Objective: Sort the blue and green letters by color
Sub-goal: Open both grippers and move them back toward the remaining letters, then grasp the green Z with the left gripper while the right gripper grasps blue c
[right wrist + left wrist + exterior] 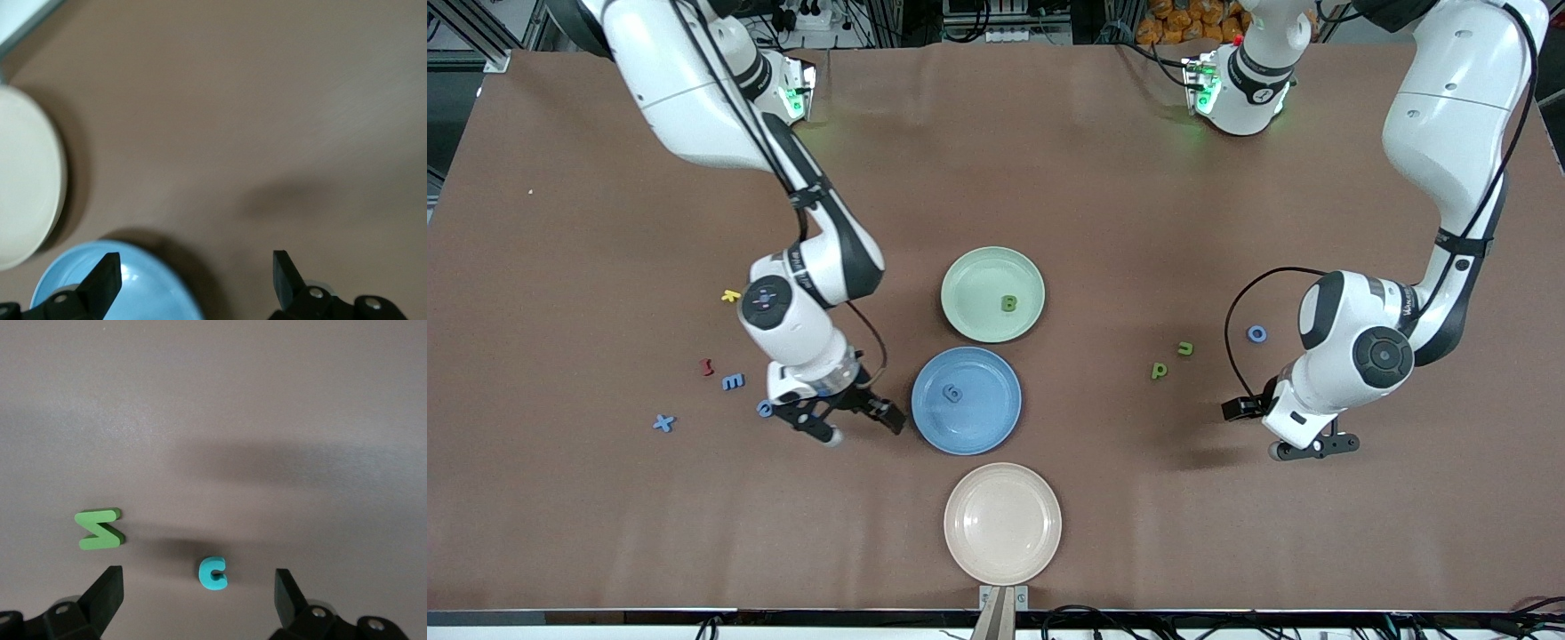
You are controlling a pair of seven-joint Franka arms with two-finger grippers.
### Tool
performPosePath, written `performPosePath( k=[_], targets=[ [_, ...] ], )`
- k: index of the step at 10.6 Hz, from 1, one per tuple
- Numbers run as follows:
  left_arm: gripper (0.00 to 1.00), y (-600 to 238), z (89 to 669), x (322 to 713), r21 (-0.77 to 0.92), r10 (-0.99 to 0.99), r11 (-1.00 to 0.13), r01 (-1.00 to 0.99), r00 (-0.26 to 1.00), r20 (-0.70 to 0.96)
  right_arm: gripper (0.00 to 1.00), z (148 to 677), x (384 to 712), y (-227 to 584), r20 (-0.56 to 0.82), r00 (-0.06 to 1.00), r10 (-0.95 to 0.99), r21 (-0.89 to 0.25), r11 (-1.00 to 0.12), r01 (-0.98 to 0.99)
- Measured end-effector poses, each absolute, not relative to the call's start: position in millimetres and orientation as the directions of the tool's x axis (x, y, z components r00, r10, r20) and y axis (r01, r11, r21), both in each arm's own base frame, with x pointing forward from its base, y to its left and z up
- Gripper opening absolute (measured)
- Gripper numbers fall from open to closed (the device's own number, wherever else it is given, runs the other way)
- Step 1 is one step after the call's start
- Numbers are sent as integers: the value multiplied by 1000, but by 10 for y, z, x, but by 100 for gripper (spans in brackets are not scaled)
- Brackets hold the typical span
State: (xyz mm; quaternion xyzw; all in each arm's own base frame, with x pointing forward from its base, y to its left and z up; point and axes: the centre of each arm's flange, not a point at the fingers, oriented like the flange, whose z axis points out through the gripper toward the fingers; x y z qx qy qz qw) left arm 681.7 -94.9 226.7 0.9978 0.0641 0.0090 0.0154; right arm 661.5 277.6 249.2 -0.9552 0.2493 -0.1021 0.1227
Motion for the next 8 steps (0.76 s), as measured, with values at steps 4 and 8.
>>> performPosePath(
  k=[4, 8],
  targets=[
    [100, -732, 2237, 6868, 14, 169, -985, 169, 985, 27, 100, 2647, 6748, 1632, 13, 795, -607, -100, -791, -603],
    [100, -591, 2096, 6953, 20, 200, -980, 199, 979, 49, 100, 2506, 6775, 821, -43, 665, -745, -48, -664, -746]
  ],
)
